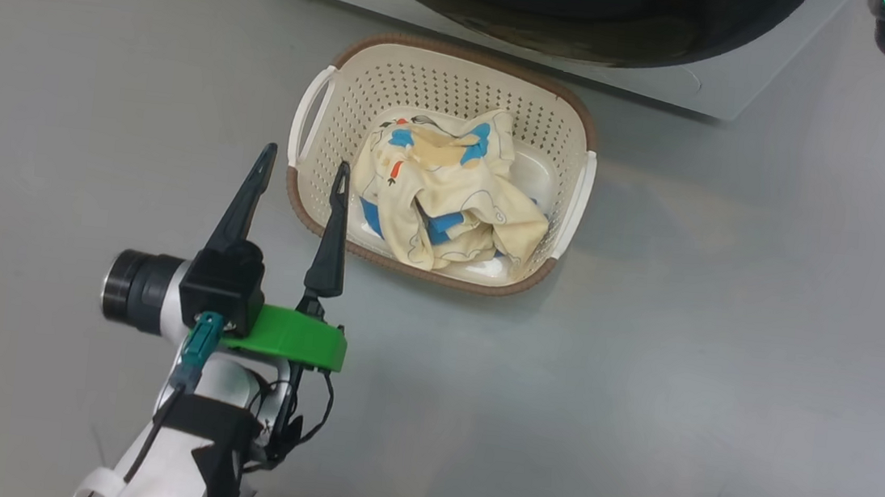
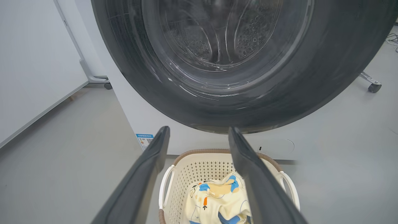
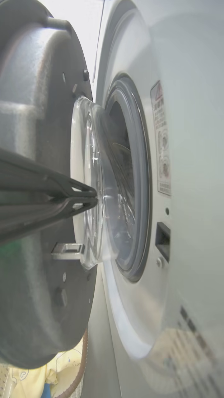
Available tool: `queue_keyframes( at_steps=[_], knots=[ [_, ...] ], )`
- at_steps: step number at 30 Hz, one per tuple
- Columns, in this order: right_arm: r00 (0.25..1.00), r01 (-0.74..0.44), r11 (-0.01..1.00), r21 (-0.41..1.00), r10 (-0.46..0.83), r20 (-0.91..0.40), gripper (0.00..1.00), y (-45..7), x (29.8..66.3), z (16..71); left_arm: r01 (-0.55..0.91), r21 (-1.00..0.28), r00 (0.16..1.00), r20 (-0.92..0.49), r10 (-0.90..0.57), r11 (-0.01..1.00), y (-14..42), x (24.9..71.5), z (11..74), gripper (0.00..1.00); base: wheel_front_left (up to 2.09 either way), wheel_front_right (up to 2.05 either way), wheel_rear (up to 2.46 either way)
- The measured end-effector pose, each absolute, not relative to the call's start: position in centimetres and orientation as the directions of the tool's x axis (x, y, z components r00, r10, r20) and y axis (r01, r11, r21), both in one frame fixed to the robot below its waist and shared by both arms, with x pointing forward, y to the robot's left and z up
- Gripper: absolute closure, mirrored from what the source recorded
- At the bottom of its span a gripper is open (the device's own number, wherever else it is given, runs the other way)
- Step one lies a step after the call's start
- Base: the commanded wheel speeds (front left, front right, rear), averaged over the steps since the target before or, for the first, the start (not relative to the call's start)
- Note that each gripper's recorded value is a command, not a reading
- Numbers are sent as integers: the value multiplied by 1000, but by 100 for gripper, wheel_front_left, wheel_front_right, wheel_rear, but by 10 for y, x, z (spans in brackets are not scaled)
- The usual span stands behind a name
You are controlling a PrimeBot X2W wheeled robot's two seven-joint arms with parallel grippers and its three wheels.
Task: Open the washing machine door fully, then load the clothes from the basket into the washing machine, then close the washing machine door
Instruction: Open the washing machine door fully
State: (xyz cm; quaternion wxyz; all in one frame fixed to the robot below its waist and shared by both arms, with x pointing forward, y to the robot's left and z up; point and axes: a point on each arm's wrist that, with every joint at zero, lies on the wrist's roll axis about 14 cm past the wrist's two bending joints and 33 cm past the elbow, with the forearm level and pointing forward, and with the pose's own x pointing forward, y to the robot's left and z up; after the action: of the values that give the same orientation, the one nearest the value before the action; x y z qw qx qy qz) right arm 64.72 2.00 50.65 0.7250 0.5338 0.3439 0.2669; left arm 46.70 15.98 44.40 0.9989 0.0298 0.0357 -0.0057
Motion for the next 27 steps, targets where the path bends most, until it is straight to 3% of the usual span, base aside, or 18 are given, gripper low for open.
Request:
queue_keyframes(
  at_steps=[9,18,27],
  knots=[
    [516,20,259,966,825,-232,100,33,605,486,27,50,999,-49,-25,998,153,468,453,0,0,0,0],
    [450,37,166,985,878,-164,100,47,572,487,-1,44,1000,-23,2,999,161,468,464,0,0,0,0],
    [335,-8,129,992,935,-119,100,81,517,492,-18,34,1000,-15,18,999,164,457,470,0,0,0,0]
  ],
)
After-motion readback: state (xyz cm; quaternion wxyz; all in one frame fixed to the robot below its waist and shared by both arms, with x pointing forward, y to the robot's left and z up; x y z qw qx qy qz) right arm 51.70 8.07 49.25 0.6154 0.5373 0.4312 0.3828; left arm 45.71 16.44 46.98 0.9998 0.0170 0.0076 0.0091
